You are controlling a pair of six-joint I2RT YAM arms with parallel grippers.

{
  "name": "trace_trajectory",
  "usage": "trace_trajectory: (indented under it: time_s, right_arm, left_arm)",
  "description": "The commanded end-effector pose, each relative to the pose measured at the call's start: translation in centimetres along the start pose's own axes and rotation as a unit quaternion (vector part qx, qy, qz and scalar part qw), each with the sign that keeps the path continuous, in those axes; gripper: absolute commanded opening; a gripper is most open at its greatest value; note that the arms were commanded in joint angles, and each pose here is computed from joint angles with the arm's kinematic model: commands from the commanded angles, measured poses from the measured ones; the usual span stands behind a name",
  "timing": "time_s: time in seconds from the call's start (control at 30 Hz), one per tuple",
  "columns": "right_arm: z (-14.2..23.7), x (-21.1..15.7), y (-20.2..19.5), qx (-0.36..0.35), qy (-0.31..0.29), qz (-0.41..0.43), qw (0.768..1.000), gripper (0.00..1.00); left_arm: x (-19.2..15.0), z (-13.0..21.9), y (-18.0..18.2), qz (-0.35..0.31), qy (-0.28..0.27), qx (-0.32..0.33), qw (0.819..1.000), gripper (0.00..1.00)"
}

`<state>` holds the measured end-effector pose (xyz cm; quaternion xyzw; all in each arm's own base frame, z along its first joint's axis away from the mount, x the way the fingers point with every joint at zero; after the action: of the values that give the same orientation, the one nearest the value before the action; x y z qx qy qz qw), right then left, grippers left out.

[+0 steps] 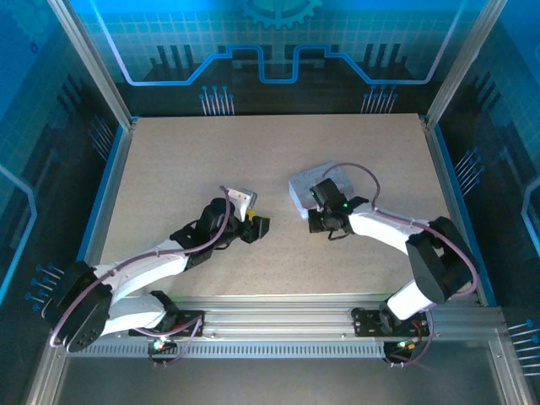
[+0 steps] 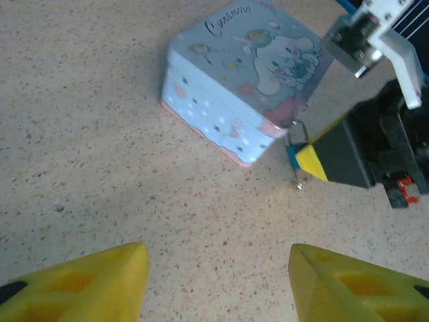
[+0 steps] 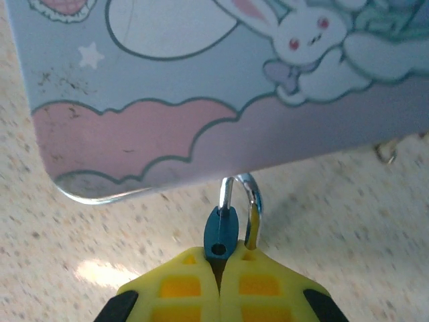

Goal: Unlock the padlock with the key

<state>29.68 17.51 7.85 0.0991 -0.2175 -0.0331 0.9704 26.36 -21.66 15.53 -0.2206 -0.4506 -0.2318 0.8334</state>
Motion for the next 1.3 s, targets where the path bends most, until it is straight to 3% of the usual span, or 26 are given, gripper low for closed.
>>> trace_trajectory:
  time_s: [0.0, 0.33, 0.6, 0.8, 1.0, 1.17, 1.27]
  right_arm:
    - [-0.6, 2.6, 2.2, 0.014, -0.028, 0.022, 0.999, 0.0]
    - [-1.9, 5.5, 5.7, 0.03, -0.03, 0.044, 0.998, 0.0]
    - [1.8, 2.6, 8.5, 0.063, -0.021, 0.085, 0.994, 0.0]
    - [3.7, -0.7, 12.1, 0.15, 0.014, 0.084, 0.985, 0.0]
    - [1.2, -3.5, 15.1, 0.22, 0.098, 0.074, 0.968, 0.0]
    - [-1.5, -3.9, 14.5, 0.195, 0.121, 0.053, 0.972, 0.0]
    - [-2.9, -3.5, 12.5, 0.141, 0.122, 0.033, 0.982, 0.02]
  left_arm:
    - [-1.0, 0.5, 0.5, -0.001, 0.012, 0.018, 1.0, 0.58]
    - [-1.9, 1.8, 1.4, 0.0, 0.019, 0.043, 0.999, 0.59]
    - [-2.8, 3.2, 2.8, 0.023, 0.031, 0.068, 0.997, 0.62]
    - [-3.6, 4.0, 4.3, 0.06, 0.03, 0.085, 0.994, 0.64]
    - [-4.3, 4.1, 4.8, 0.075, 0.044, 0.088, 0.992, 0.65]
    - [-4.9, 4.1, 5.0, 0.08, 0.052, 0.089, 0.991, 0.66]
    - [-5.1, 4.1, 5.0, 0.081, 0.055, 0.089, 0.991, 0.66]
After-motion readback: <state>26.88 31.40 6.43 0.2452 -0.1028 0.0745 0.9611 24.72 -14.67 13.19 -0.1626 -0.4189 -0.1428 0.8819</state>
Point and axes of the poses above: each hand's point on the last joint's axis, 136 mm out from that joint toward the fingers, its own z axis back along the fingers, its own y axis along the line the jaws close on, x = y × z, the point moved 3 cm from there along z, back along the fingers, and after that the axes turned 11 degrees about -z, right-handed, at the moved point
